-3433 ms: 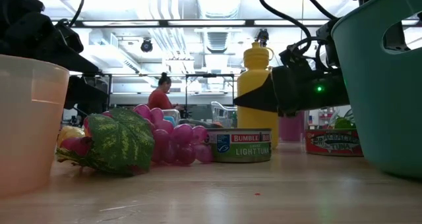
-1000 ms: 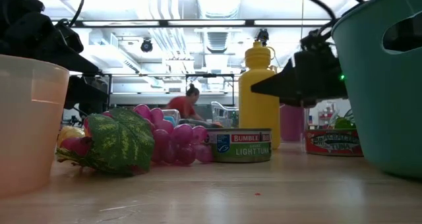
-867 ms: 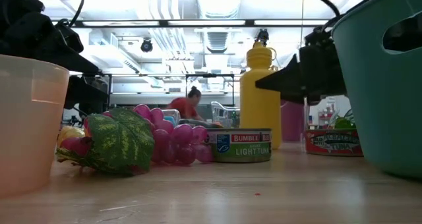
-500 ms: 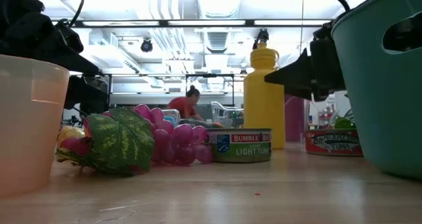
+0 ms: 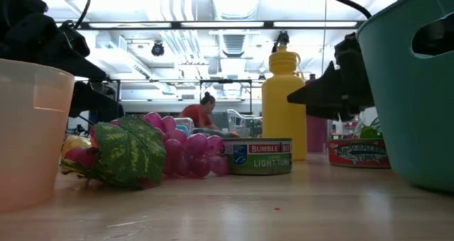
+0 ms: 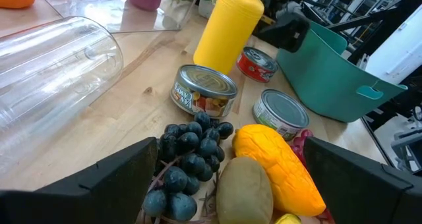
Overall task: Pick & Place Food Item
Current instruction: Put the yellow water bottle into the transparent bin
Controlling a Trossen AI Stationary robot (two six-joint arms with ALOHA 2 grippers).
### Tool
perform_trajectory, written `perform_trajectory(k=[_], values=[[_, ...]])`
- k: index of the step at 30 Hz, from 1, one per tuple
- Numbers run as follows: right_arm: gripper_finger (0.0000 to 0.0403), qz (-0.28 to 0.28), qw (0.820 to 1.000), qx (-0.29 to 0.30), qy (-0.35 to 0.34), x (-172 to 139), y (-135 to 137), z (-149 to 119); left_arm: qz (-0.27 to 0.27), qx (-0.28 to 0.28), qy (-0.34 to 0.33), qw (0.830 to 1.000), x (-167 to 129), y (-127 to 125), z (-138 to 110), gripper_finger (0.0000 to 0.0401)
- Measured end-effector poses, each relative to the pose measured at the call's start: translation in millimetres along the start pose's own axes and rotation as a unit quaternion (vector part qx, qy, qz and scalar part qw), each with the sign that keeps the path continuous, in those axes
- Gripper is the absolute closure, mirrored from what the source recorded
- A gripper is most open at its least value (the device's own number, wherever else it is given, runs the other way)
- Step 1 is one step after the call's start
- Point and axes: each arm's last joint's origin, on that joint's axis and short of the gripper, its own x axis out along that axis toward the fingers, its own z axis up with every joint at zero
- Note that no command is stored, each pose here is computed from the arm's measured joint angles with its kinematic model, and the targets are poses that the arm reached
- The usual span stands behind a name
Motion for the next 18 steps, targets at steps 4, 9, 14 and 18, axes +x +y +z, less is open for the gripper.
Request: perform_trajectory(k=[4, 9, 14, 18], values=[[0.0003, 0.003, 1.000, 0.021, 0.009, -6.4, 0.0, -4.1, 0.000, 0.000, 0.000, 1.000, 0.0, 0.0, 0.1, 0.0017], [0.0003, -0.014, 1.000, 0.022, 0.012, -14.5, 0.0, -8.4, 0.000, 0.000, 0.000, 1.000, 0.0, 0.0, 0.1, 0.0017], [0.0003, -0.017, 1.000, 0.018, 0.014, -20.8, 1.5, -11.4, 0.000, 0.000, 0.000, 1.000, 0.0, 0.0, 0.1, 0.0017], [0.0003, -0.011, 1.000, 0.020, 0.006, -25.6, 6.3, -9.6, 0.000, 0.000, 0.000, 1.000, 0.0, -0.1, 0.1, 0.0017]])
